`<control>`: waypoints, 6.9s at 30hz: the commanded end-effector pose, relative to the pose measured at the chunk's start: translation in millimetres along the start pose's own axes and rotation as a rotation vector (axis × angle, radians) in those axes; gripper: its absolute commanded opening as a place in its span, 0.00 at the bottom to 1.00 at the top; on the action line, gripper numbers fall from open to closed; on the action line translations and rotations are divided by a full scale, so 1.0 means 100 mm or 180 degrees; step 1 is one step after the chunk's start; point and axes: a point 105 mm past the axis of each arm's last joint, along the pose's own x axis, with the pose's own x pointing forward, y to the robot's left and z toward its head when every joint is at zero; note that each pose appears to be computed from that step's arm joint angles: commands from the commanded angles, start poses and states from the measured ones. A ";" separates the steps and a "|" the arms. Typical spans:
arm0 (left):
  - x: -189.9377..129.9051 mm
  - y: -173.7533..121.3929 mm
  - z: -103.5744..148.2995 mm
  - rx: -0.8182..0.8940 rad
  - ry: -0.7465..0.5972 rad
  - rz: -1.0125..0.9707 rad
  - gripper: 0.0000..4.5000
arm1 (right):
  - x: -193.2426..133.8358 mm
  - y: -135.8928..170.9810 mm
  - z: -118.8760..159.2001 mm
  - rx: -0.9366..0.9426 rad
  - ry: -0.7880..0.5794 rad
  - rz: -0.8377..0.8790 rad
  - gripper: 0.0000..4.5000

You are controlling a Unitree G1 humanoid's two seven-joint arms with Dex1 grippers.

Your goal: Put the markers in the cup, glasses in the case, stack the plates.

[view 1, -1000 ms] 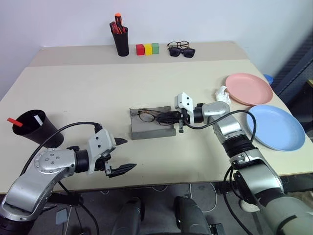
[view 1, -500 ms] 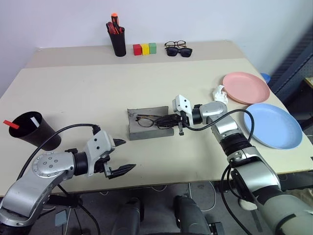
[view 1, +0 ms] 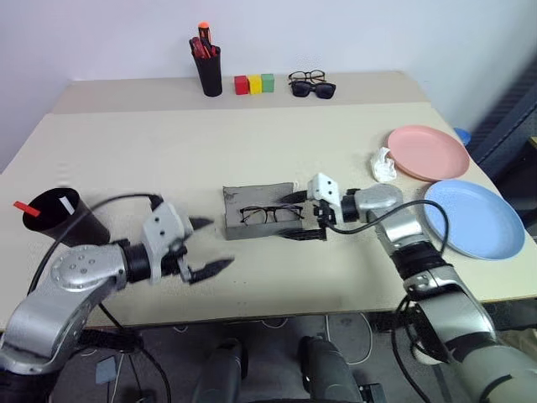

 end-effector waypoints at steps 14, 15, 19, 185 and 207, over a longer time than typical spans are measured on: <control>0.56 1.33 0.28 0.0228 0.0301 0.0526 0.12 | -1.44 0.91 -0.45 0.0613 0.0844 -0.1715 1.00; 0.64 1.36 0.30 0.0276 0.0341 0.0500 0.01 | -1.45 0.95 -0.45 0.0603 0.0858 -0.1772 1.00; 0.81 1.44 0.34 0.0392 0.0460 0.0438 0.01 | -1.45 1.04 -0.46 0.0633 0.0887 -0.1866 1.00; 1.28 -0.38 0.83 0.0324 -0.0183 -0.2166 0.38 | -2.22 0.43 -1.01 0.1222 0.0924 -0.3473 1.00; 1.33 -0.46 0.87 0.0316 -0.0158 -0.1919 1.00 | -2.25 0.18 -1.25 0.1582 0.1028 -0.3480 0.01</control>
